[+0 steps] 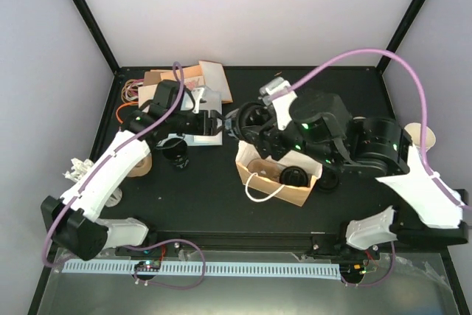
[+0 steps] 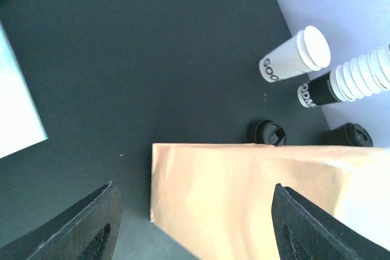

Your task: Pack the takeout coffee

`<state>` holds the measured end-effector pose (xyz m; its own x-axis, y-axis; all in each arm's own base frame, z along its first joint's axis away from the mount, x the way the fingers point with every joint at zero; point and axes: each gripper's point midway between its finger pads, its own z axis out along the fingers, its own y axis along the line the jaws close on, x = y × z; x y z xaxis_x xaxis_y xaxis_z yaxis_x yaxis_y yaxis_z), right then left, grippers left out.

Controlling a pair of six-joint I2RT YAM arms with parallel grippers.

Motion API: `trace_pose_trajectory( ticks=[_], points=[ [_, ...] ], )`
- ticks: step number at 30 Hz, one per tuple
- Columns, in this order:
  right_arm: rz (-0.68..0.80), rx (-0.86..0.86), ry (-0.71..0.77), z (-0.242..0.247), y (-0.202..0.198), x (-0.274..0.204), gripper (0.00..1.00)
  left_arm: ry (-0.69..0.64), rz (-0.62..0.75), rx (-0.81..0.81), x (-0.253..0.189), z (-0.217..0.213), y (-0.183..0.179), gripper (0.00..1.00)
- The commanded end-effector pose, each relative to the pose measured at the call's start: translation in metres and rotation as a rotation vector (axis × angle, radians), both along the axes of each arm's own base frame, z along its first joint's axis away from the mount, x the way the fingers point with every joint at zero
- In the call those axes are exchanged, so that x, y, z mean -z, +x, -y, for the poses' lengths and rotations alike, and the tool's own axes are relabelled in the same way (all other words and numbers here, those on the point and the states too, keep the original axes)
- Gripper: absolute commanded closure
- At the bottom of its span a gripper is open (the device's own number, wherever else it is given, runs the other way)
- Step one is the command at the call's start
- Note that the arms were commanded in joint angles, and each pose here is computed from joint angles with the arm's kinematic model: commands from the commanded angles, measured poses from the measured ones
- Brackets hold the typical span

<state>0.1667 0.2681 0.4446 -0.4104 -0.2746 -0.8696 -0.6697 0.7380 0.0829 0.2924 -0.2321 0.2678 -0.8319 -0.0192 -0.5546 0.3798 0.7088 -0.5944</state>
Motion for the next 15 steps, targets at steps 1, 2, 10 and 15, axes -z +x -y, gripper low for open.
trace_pose_trajectory(
  ticks=[1,2,10,15],
  points=[
    [-0.106,-0.192,-0.159,-0.029,-0.025,0.021,0.39,0.076,0.086,-0.110,-0.030,-0.043,-0.004,0.30],
    [-0.114,-0.219,-0.172,-0.037,-0.029,0.022,0.39,0.095,0.105,-0.150,-0.035,-0.055,-0.004,0.30],
    [-0.168,-0.381,-0.262,-0.103,-0.072,0.060,0.39,0.180,0.184,-0.303,-0.056,-0.119,-0.022,0.28],
    [-0.249,-0.343,-0.438,-0.122,-0.086,0.144,0.42,0.203,0.179,-0.339,-0.046,-0.132,-0.030,0.28]
  ],
)
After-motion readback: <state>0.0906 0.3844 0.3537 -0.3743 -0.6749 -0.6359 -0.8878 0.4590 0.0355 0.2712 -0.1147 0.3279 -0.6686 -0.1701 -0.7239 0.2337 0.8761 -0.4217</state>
